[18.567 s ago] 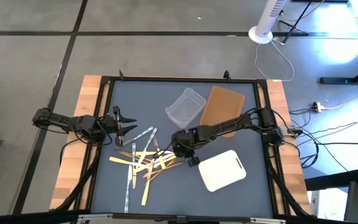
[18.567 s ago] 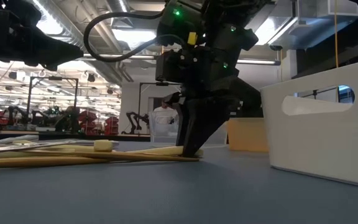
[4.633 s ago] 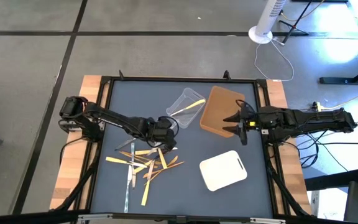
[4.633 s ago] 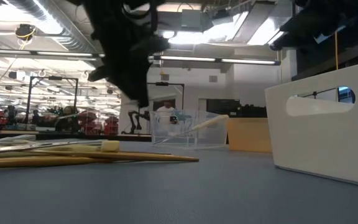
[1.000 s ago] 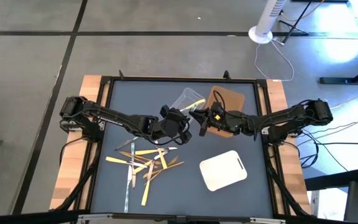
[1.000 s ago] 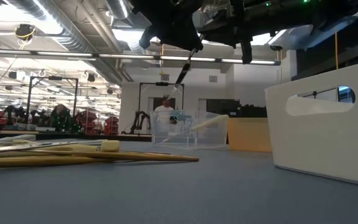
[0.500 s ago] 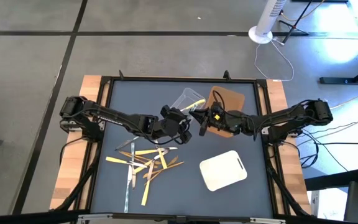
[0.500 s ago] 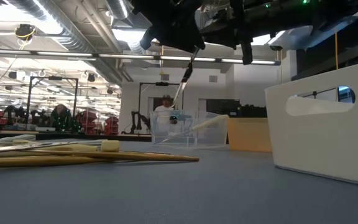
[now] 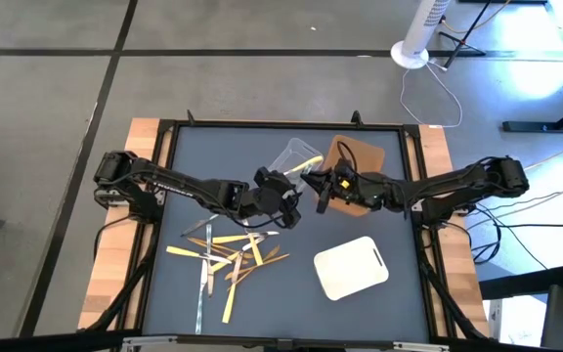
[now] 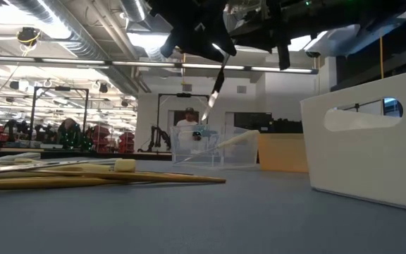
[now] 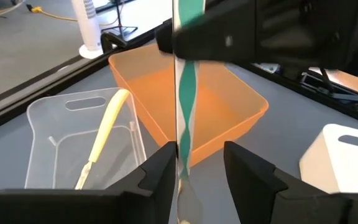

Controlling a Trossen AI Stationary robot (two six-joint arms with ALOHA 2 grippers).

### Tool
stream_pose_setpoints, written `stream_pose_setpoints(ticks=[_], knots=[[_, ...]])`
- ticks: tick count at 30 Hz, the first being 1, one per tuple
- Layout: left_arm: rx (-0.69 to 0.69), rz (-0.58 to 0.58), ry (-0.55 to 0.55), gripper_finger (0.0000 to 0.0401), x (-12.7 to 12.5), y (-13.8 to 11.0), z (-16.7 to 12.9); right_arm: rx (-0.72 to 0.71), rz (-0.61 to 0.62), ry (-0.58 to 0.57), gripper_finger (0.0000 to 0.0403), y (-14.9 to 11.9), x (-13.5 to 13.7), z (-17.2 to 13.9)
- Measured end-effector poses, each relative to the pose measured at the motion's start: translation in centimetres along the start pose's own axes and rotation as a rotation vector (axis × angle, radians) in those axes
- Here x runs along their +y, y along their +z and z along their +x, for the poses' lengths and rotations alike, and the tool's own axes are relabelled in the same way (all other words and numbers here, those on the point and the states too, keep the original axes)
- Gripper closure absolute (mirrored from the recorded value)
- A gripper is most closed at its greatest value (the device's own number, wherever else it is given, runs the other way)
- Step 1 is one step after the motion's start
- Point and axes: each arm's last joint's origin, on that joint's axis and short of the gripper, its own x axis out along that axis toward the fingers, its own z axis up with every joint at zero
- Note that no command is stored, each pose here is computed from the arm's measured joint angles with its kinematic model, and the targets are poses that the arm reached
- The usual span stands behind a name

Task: Sort silverware by color (type)
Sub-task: Put the white knife into the orange bin

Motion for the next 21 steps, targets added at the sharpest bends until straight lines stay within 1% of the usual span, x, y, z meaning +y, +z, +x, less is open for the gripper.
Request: stream_pose_setpoints(ticks=[21], knots=[[0.002,0.001,-0.001,0.0273,0.0,0.0,0.0,0.054,-0.028,-0.025,0.0386,4.0,-0.9,-5.3]])
